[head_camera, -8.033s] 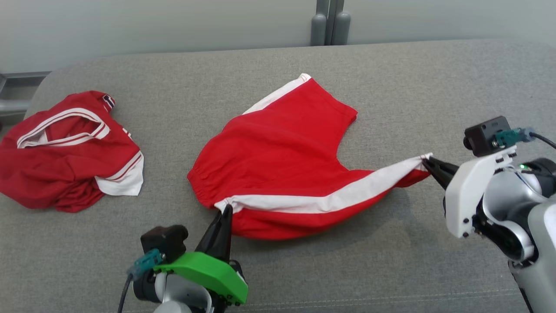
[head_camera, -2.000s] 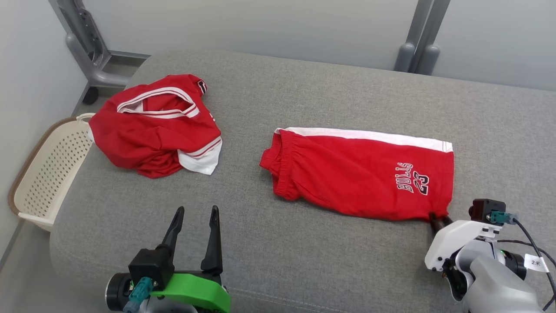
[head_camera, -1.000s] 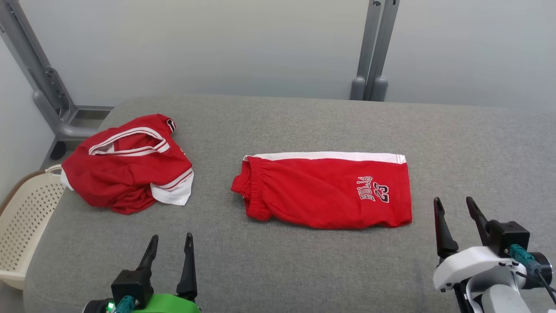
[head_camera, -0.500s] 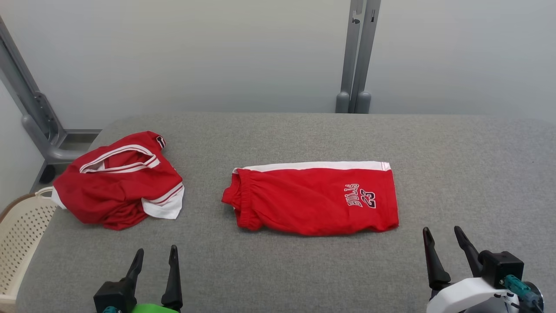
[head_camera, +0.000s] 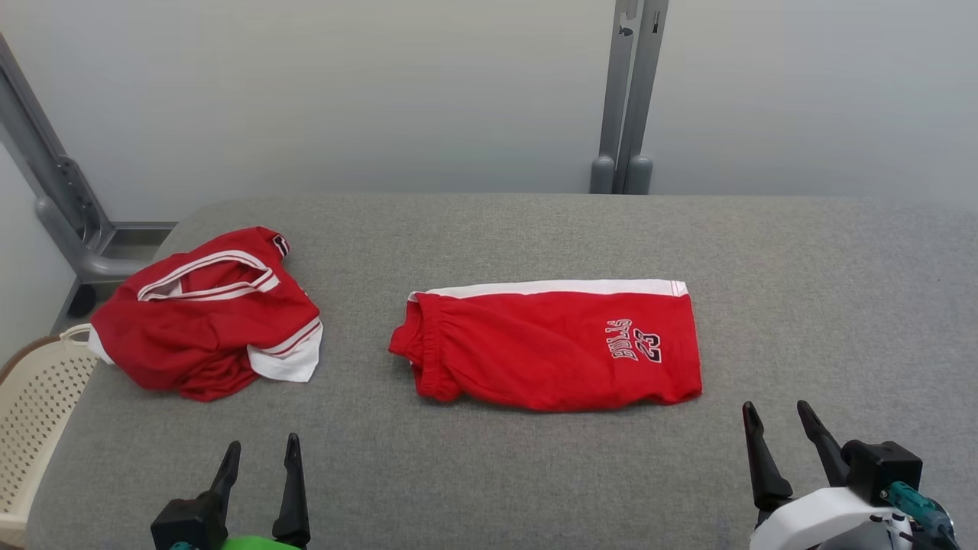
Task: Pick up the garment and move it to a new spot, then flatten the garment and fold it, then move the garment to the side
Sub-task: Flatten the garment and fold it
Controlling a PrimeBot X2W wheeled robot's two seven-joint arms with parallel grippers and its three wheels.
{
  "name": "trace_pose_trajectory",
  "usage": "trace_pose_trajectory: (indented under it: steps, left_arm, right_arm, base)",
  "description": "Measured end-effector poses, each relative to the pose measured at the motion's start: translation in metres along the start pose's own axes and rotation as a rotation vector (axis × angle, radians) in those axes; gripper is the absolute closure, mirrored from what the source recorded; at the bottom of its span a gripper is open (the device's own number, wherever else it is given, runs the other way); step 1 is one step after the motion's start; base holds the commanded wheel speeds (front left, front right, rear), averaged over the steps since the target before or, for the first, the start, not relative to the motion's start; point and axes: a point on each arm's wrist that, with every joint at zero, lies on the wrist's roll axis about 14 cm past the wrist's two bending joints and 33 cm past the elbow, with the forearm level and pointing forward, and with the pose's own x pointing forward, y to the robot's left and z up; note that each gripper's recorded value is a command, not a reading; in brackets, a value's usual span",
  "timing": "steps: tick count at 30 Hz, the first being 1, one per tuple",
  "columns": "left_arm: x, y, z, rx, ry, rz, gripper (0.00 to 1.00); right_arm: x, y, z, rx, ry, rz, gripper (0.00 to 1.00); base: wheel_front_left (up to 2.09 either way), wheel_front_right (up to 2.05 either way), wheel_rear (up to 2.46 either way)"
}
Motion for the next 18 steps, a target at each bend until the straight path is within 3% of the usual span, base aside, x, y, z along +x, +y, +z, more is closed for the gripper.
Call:
trace_pose_trajectory:
  steps: [9,18]
  left_arm:
    - [0.003,-0.005,0.001,0.006,-0.001,-0.027,0.0]
    - [0.009,-0.013,0.001,0.005,0.011,-0.054,0.0]
  right_arm:
    - [0.013,0.007,-0.001,0.024,0.032,0.02,0.0]
    - [0.054,0.011,-0.023,-0.002,0.431,0.037,0.0]
  base:
    - [0.0,0.0,0.0]
    - [0.0,0.0,0.0]
